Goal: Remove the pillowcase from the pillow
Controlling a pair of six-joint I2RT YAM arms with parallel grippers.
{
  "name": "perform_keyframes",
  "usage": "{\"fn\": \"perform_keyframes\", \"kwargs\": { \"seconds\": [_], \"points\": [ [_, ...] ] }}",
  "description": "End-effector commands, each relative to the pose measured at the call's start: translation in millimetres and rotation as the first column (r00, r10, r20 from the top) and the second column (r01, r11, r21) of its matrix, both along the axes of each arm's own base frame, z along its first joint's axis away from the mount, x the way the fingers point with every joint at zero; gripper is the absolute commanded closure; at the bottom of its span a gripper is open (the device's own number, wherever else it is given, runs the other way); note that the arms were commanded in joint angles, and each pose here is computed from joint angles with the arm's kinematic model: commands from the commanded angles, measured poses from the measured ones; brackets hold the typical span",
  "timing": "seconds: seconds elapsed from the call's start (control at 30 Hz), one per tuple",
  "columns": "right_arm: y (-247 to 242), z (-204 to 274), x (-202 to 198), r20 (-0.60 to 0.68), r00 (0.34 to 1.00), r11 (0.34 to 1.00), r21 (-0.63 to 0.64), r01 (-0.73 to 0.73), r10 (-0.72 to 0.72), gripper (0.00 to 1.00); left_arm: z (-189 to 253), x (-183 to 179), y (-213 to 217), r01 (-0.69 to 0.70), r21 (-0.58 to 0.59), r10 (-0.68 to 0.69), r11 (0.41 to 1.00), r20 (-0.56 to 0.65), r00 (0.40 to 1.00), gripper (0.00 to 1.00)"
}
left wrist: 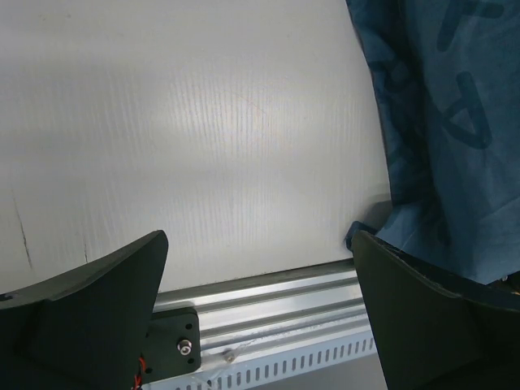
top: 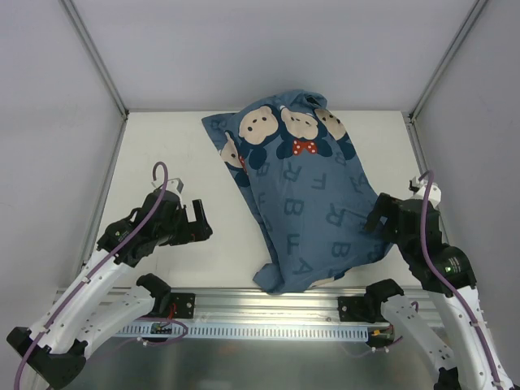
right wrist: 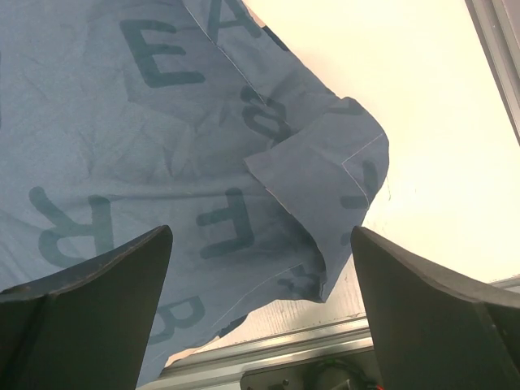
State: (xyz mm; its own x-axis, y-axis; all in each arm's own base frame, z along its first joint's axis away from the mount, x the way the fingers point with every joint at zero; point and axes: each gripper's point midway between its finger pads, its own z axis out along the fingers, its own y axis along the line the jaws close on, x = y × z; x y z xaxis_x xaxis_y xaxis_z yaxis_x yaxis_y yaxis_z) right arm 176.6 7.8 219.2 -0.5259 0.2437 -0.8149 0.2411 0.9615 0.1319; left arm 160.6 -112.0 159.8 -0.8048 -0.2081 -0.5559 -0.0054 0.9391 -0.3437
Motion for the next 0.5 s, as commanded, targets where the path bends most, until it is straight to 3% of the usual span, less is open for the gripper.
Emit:
{"fn": "perform_keyframes", "kwargs": {
  "seconds": [0.0,0.2,0.47],
  "points": [
    [-5.5,8.5,-1.8,0.020,1.000,0.999,-0.032,0.000,0.000,0.04,2.3,0.7,-7.5,0.016,-0.031,-0.016,0.999,0.005,1.000,0.01],
    [-1.1,14.0,-7.3,0.010,0.999,0.999,-0.028,-0.047,0.047,0.04,5.2,4.1,-6.0,-0.012,-0.037,0.013,0.999,0.019,1.000,0.01],
    [-11.5,12.6,-17.2,-0.008,1.000,0.998,-0.062,-0.022,0.022,0.04,-7.4,4.7,-9.1,-0.056,-0.039,0.054,0.998,-0.048,0.997,0.01]
  ]
}}
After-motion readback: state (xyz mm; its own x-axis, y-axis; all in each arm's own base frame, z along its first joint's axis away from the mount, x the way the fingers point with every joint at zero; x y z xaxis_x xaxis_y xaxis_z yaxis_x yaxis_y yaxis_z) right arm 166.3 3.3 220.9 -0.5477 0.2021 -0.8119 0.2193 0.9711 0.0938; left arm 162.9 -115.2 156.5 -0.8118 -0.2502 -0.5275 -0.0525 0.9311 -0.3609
